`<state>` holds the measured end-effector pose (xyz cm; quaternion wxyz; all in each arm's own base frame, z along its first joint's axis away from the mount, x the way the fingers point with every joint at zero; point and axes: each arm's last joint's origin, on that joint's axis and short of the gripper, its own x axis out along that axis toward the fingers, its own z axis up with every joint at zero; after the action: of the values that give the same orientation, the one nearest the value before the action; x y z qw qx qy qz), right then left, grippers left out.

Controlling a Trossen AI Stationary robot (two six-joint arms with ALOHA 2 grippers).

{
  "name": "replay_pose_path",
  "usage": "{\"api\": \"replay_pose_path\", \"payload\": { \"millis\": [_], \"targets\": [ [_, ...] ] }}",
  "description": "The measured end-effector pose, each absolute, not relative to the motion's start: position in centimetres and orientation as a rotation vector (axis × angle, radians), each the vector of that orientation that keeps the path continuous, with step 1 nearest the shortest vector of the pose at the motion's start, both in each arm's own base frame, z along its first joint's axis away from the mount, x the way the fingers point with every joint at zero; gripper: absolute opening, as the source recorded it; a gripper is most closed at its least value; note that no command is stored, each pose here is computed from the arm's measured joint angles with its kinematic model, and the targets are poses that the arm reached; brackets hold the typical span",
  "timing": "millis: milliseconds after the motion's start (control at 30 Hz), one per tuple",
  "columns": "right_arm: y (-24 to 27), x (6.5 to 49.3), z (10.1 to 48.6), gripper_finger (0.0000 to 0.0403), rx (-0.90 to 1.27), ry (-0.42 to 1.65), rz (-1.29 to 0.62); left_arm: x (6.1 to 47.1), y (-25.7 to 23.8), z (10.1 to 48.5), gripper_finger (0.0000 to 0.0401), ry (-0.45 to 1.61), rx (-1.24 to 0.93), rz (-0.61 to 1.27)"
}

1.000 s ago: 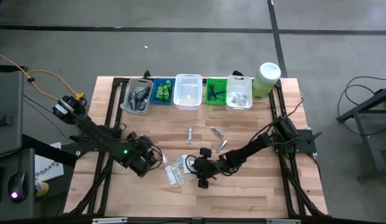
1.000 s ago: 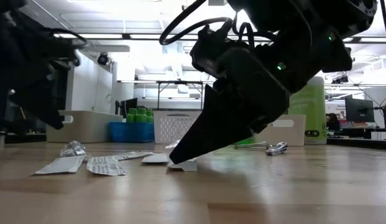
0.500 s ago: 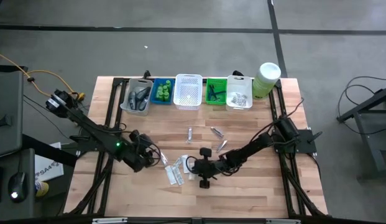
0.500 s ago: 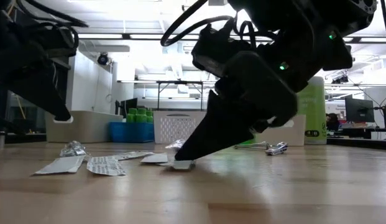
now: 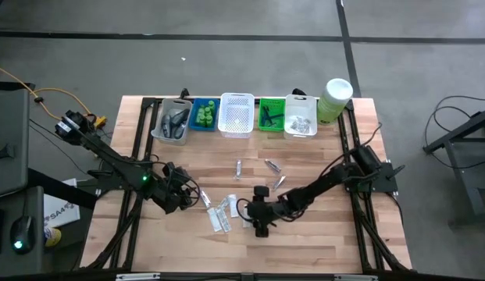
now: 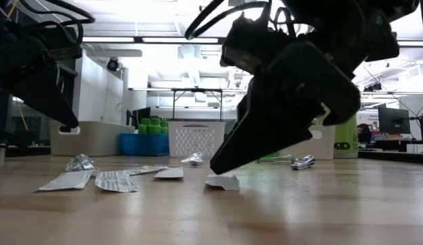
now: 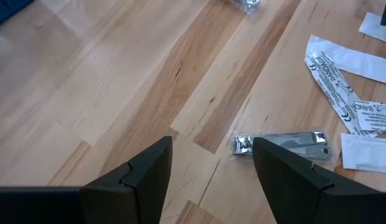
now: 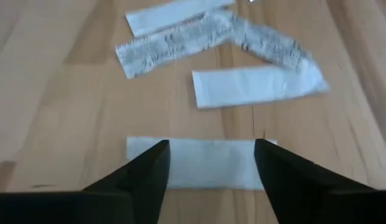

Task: Pick & Place Travel size toiletries
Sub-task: Put the bandage into the right white bin

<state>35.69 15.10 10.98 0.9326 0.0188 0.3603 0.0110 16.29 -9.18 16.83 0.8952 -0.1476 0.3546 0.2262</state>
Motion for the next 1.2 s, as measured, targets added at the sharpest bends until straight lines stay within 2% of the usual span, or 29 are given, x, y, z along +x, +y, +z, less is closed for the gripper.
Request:
{"api": "replay_pose_path", "payload": {
  "millis": [233, 500, 767, 933, 1100, 1200],
  "targets": [
    [15.4, 35.1, 10.5, 0.0251, 0.065, 0.798, -0.018, 16.3, -9.2, 16.8, 0.0221, 0.737, -0.304, 0.467],
    [15.2, 34.7, 10.2, 0.0224, 0.055, 0.852, -0.04, 16.3, -9.2, 16.8, 0.0221, 0.741, -0.293, 0.463],
    [14.8, 34.3, 9.9, 0.016, 0.066, 0.906, -0.084, 16.3, -9.2, 16.8, 0.0221, 0.741, -0.293, 0.462],
    [14.8, 34.4, 9.9, 0.01, 0.076, 0.903, -0.083, 16.3, -9.2, 16.8, 0.0221, 0.741, -0.293, 0.462],
    [14.9, 34.6, 10.2, 0.0023, 0.096, 0.869, -0.057, 16.3, -9.2, 16.8, 0.0221, 0.741, -0.294, 0.463],
    [14.7, 34.6, 10.7, 0.0007, 0.105, 0.861, -0.054, 16.3, -9.2, 16.8, 0.0221, 0.74, -0.3, 0.465]
  ]
}}
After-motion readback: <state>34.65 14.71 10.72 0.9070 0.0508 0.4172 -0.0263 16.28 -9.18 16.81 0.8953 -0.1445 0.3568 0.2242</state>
